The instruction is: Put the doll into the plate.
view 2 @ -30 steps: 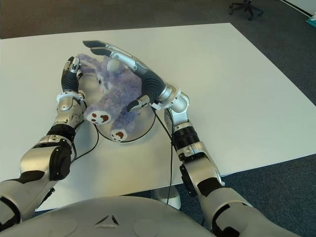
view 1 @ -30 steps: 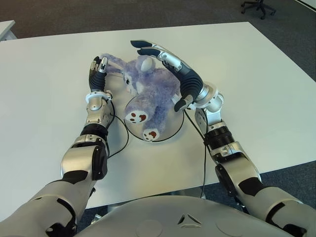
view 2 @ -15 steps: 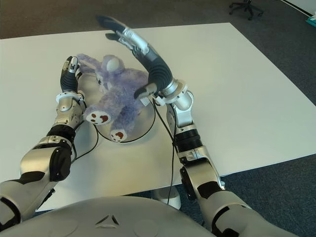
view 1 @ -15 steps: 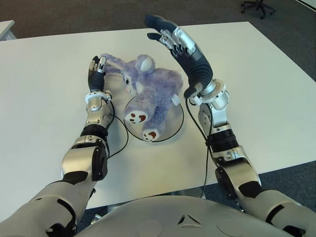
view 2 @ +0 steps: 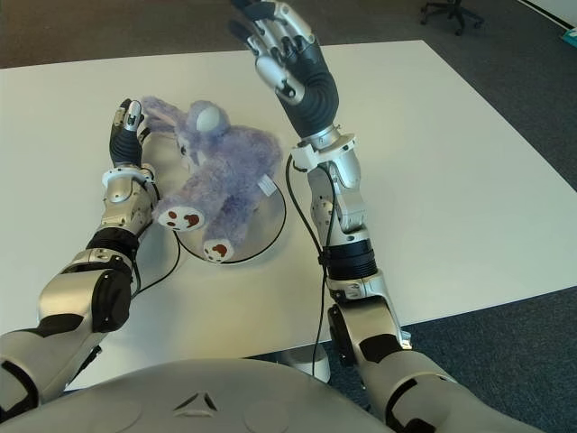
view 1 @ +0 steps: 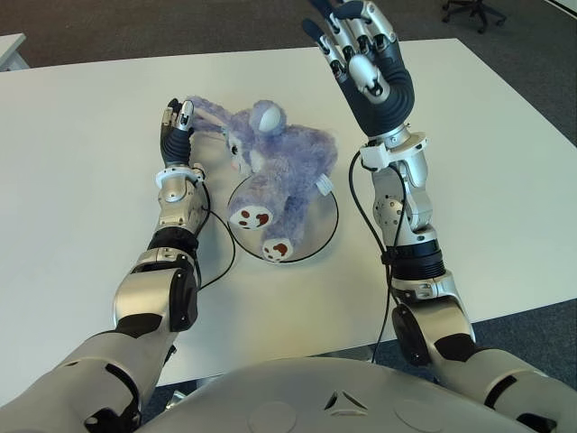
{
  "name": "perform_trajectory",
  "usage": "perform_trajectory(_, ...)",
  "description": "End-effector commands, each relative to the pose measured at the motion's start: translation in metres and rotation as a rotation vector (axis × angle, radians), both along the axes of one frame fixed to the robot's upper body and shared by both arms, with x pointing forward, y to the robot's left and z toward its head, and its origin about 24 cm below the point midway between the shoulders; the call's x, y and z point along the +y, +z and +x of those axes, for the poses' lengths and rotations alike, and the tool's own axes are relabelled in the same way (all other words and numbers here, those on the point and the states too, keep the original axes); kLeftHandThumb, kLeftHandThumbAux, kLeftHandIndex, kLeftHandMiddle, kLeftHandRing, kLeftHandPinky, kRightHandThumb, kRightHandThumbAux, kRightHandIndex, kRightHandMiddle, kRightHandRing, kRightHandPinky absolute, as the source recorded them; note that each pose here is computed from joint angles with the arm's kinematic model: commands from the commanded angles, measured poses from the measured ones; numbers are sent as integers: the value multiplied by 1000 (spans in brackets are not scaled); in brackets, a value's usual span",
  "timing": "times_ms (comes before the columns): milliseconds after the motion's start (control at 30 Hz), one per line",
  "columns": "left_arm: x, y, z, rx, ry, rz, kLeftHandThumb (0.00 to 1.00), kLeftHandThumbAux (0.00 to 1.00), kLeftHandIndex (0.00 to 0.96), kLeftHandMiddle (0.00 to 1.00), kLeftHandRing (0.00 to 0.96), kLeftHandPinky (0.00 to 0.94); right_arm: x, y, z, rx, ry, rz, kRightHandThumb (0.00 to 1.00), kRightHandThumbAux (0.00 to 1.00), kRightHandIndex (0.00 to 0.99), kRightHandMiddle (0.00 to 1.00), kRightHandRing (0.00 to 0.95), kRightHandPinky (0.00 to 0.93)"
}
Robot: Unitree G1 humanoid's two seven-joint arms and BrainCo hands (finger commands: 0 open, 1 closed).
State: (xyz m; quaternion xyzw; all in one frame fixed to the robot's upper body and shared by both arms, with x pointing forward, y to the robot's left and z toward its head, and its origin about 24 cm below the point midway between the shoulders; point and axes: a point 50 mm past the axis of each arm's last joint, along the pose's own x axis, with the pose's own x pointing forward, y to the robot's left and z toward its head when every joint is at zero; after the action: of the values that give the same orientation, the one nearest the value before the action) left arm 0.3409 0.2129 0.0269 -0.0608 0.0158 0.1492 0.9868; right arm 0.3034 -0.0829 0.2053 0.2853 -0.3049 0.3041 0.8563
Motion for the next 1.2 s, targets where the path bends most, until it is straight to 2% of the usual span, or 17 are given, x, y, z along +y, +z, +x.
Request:
perform_trajectory(33,-3,-54,-32,248,7,-34,0,381,0,70,86,115,2,-1,1,26,-55,36,706,708,422,120,55,77)
perform_trajectory(333,-3,-54,-31,256,17,-43,0,383,0,93,109,123,3,-4,5,-47,-123,-8,699,711,413,105,47,60)
perform_trajectory(433,-3,-54,-31,258,17,-36,0,384,0,102,117,126,2,-7,10,-119,-172,-74,679,718,405,93,39,35)
perform_trajectory(467,-3,-54,-31,258,17,-35,0,384,0,106,121,130,2,-8,11,-140,-184,-93,403,598,271,81,29,14)
perform_trajectory(533,-2,-53,-31,258,16,-33,0,384,0,109,124,129,2,-8,12,-192,-210,-135,303,572,188,68,19,7)
perform_trajectory(733,-2,-53,-31,259,17,-30,0,387,0,112,126,110,1,-9,19,-293,-297,-237,242,572,122,40,0,0)
perform_trajectory(767,-2,-53,-31,260,17,-29,0,387,0,112,126,110,-4,-12,25,-308,-337,-305,242,573,122,40,0,0)
perform_trajectory(800,-2,-53,-31,261,18,-28,0,391,0,114,127,104,-9,-14,28,-321,-367,-355,117,465,71,16,0,0)
perform_trajectory(867,-2,-53,-31,261,17,-27,0,393,0,107,119,97,-13,-17,34,-338,-395,-412,68,415,44,3,0,0)
perform_trajectory(1100,-2,-53,-31,256,19,-28,0,399,0,103,115,99,-13,-22,45,-307,-384,-418,5,358,23,5,0,0)
perform_trajectory(1200,-2,-53,-31,256,20,-28,0,401,0,112,123,88,-12,-23,48,-290,-378,-407,0,343,46,19,0,0)
